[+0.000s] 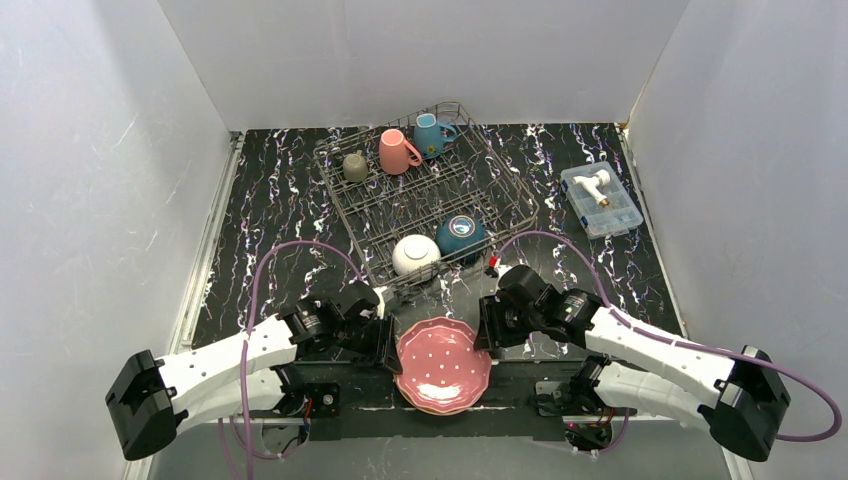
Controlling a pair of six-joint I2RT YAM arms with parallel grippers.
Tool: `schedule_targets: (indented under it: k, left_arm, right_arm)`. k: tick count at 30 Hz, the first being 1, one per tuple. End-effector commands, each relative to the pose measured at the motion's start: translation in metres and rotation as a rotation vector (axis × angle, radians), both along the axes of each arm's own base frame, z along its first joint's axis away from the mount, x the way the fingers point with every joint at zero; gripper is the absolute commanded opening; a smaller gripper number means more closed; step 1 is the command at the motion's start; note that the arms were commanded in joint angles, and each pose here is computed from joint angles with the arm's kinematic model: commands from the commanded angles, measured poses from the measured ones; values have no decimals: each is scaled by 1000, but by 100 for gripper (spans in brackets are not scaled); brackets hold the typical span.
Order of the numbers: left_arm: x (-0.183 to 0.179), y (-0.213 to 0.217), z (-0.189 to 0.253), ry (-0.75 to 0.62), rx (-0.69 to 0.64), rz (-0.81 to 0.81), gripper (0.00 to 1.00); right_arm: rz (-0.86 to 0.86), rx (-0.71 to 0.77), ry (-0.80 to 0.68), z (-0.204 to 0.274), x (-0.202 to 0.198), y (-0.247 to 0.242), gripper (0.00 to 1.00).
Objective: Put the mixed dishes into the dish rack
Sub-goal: Pick up the plate from the corner of the board.
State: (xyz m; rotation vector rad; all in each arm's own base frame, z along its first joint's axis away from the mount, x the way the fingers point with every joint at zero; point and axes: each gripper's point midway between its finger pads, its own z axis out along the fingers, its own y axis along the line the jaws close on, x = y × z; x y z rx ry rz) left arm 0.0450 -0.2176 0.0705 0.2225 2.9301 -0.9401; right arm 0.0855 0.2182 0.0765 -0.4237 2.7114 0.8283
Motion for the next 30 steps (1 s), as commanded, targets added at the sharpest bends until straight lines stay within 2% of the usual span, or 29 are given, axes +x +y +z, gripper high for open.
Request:
schedule_targets:
  k: [1, 12, 20, 30]
  left_arm:
    - [-1, 3, -8, 3, 17, 5, 32]
    - [-2, 2, -11, 5, 13, 2, 26]
    - [-2, 1, -9, 5, 7, 3, 26]
    - [0, 1, 2, -17, -2, -4, 55]
  right_arm:
    - [3, 34, 1, 0, 1, 7, 47]
    - [5, 39, 10, -4, -2, 7, 30]
    - [-2, 45, -9, 3, 1, 7, 1]
    - [-33, 56, -75, 26, 11, 4, 1]
